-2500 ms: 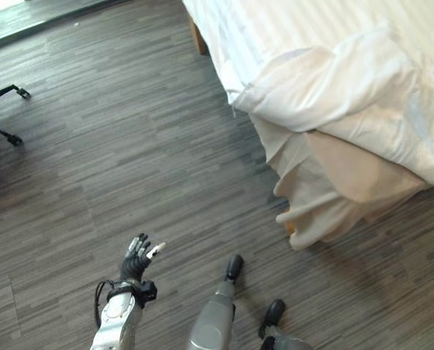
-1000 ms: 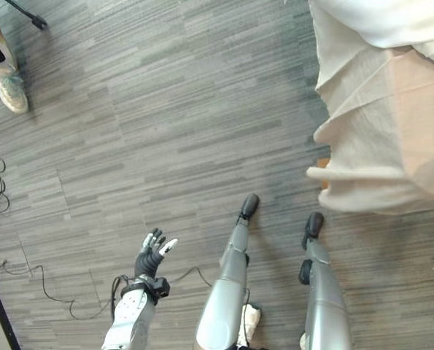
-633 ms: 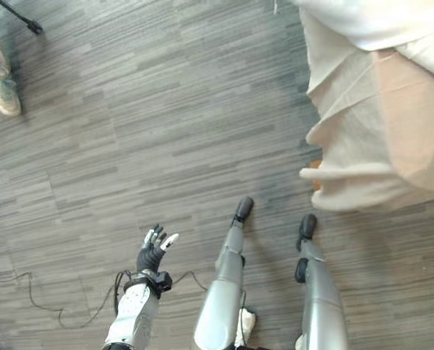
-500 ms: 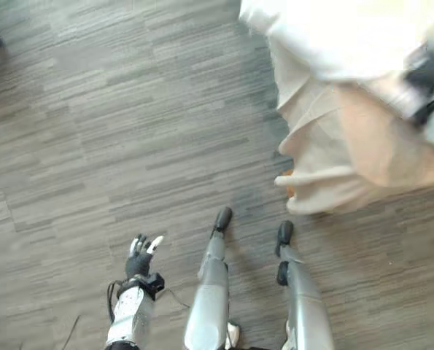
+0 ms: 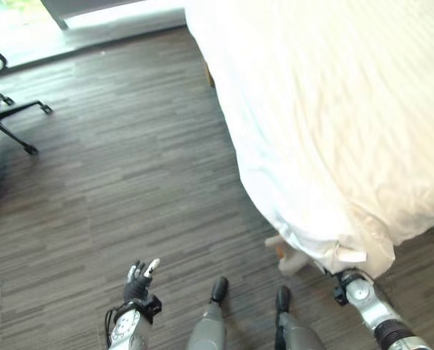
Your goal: Making the bed.
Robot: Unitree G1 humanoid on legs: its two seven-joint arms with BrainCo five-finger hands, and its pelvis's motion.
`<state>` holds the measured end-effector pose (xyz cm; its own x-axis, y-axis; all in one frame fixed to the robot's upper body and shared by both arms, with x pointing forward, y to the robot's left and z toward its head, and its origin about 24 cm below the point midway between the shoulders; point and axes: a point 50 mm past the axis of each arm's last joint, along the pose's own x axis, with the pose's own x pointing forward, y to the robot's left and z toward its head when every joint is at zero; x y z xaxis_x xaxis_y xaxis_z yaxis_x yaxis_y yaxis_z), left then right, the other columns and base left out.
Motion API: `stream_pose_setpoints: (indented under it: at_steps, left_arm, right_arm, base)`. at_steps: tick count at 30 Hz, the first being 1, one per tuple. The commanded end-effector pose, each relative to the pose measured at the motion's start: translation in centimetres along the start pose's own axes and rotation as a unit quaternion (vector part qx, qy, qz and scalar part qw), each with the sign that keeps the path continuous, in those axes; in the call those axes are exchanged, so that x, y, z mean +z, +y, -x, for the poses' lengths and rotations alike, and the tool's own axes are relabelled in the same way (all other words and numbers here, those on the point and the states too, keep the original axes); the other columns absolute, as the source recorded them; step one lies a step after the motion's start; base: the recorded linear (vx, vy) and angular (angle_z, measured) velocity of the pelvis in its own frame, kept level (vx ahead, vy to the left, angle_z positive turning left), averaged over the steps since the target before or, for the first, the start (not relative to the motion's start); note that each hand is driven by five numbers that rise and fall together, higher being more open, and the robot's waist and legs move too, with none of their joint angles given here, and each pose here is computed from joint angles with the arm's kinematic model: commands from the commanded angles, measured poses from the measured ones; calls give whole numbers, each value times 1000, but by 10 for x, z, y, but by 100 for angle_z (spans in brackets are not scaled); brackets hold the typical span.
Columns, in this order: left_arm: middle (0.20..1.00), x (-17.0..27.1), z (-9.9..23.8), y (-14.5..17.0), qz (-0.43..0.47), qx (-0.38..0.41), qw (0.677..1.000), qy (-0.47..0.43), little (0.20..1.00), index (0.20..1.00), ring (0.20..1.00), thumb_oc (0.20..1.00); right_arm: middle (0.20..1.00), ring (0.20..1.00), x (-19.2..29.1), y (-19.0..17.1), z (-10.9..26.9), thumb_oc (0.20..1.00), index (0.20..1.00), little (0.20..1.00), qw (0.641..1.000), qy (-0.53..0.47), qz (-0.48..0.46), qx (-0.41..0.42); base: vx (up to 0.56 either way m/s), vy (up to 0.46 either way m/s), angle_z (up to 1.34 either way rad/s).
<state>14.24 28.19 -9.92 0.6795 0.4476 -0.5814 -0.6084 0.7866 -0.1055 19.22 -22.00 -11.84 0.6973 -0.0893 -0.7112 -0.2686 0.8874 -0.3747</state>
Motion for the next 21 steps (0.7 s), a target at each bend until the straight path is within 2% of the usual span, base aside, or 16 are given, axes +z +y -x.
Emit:
stream_pose_setpoints:
  at_steps: [1, 2, 5, 7, 10, 11, 12, 14, 16, 17, 18, 19, 20, 21]
  left_arm:
    - [1000, 16, -6, 2, 25, 8, 999, -33, 1000, 1000, 1000, 1000]
    - [1000, 12, -5, 4, 24, 11, 999, -24, 1000, 1000, 1000, 1000]
    - [1000, 12, -5, 6, 20, 10, 999, -24, 1000, 1000, 1000, 1000]
    - [1000, 13, -7, 7, 8, -2, 1000, -19, 1000, 1000, 1000, 1000]
    - [1000, 14, -7, 7, 6, -10, 1000, -18, 1000, 1000, 1000, 1000]
    - [1000, 14, -6, 9, 3, -13, 1000, -16, 1000, 1000, 1000, 1000]
    - [1000, 14, -6, 9, 3, -14, 1000, -16, 1000, 1000, 1000, 1000]
    - [1000, 13, -5, 11, 9, -9, 1000, -15, 1000, 1000, 1000, 1000]
    - [1000, 17, -6, 13, 18, 1, 1000, -22, 1000, 1000, 1000, 1000]
    - [1000, 16, -5, 17, 22, 15, 999, -22, 1000, 1000, 1000, 1000]
    - [1000, 17, -5, 18, 27, 23, 999, -27, 1000, 1000, 1000, 1000]
    - [1000, 17, -5, 18, 27, 23, 999, -27, 1000, 1000, 1000, 1000]
    - [1000, 18, -4, 23, 46, 42, 997, -37, 1000, 1000, 1000, 1000]
    - [1000, 18, -2, 26, 60, 53, 996, -41, 1000, 1000, 1000, 1000]
  right_arm:
    - [1000, 1000, -86, -9, 32, 1000, 1000, 1000, 987, 159, 3, -1]
    - [1000, 1000, -102, -3, 40, 1000, 1000, 1000, 981, 193, 1, 18]
    - [1000, 1000, -109, -2, 44, 1000, 1000, 1000, 978, 207, -5, 25]
    - [1000, 1000, -164, 8, 85, 1000, 1000, 1000, 940, 322, -104, 43]
    - [1000, 1000, -196, 10, 118, 1000, 1000, 1000, 909, 392, -132, 54]
    - [1000, 1000, -226, 0, 158, 1000, 1000, 1000, 871, 467, -151, 33]
    - [1000, 1000, -226, 0, 158, 1000, 1000, 1000, 870, 468, -151, 32]
    - [1000, 1000, -239, -33, 179, 1000, 1000, 1000, 850, 492, -182, -46]
    - [1000, 1000, -238, -83, 189, 1000, 1000, 1000, 841, 478, -200, -154]
    - [1000, 1000, -226, -125, 185, 1000, 1000, 1000, 848, 435, -192, -234]
    - [1000, 1000, -216, -142, 179, 1000, 1000, 1000, 855, 398, -202, -265]
    - [1000, 1000, -216, -142, 179, 1000, 1000, 1000, 855, 398, -202, -265]
    - [1000, 1000, -193, -173, 165, 1000, 1000, 1000, 855, 300, -255, -338]
    - [1000, 1000, -172, -188, 152, 1000, 1000, 1000, 862, 239, -257, -366]
  base:
    - [112, 82, -20]
    - [78, 52, -17]
    - [56, 27, -7]
    - [122, 27, -5]
    - [54, 4, -15]
    - [42, -3, -8]
    - [40, 2, -11]
    - [13, 8, -21]
    - [-47, 21, -45]
    - [-81, 31, -52]
    - [-61, 23, -54]
    - [-51, 27, -53]
    - [-53, 24, -49]
    - [-53, 24, -41]
